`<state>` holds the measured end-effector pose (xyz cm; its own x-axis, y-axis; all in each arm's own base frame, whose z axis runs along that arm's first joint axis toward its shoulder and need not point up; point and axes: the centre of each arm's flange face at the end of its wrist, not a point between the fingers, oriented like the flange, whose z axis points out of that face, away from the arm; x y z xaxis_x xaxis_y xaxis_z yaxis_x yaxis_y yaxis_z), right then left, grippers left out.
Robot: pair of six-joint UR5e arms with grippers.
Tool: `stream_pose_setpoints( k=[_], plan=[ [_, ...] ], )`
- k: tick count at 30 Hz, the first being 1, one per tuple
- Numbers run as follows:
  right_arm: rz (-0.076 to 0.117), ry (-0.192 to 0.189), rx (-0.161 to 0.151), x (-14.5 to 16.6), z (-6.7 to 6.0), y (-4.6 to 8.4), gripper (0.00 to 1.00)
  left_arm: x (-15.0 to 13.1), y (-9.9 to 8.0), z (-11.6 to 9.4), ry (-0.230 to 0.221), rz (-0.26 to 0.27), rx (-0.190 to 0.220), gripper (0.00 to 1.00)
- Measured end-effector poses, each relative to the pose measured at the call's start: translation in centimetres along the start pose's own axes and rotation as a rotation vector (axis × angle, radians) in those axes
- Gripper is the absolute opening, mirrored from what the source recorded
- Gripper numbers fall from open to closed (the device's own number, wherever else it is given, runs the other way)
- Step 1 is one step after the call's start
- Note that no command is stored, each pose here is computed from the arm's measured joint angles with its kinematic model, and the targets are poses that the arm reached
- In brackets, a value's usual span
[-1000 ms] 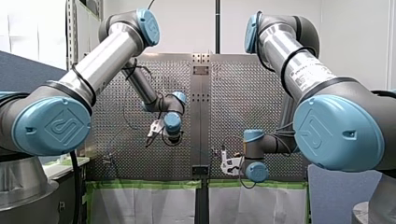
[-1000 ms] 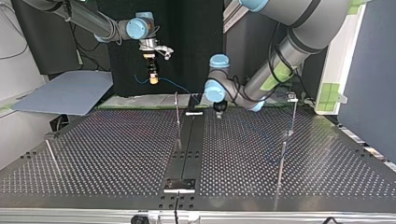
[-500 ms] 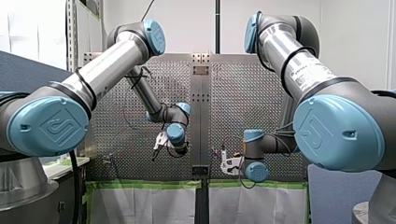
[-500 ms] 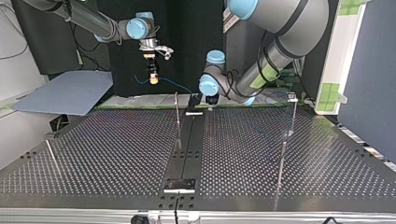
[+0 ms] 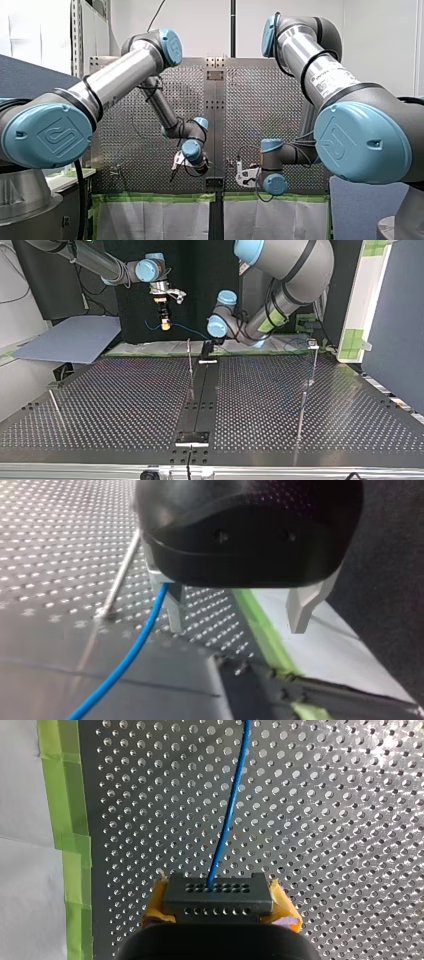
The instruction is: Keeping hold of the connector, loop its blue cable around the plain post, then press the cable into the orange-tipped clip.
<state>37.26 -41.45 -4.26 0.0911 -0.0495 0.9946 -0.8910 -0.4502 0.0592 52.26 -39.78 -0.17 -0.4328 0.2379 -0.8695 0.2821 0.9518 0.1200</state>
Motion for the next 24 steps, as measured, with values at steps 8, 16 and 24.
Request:
stream_pose_setpoints(
  k=[8, 16, 24],
  plan=[
    [-0.004, -0.001, -0.005, 0.0, 0.1, 0.3, 0.0, 0.5, -1.5, 0.9, -0.057, -0.082, 0.084, 0.98],
    [-0.007, 0.002, -0.007, 0.0, 0.1, 0.4, 0.0, 0.0, -2.1, 1.3, -0.094, -0.166, 0.165, 0.98],
    [-0.007, 0.004, -0.007, 0.0, 0.1, 0.4, 0.0, 0.0, -2.0, 1.4, -0.092, -0.197, 0.176, 0.98]
  ],
)
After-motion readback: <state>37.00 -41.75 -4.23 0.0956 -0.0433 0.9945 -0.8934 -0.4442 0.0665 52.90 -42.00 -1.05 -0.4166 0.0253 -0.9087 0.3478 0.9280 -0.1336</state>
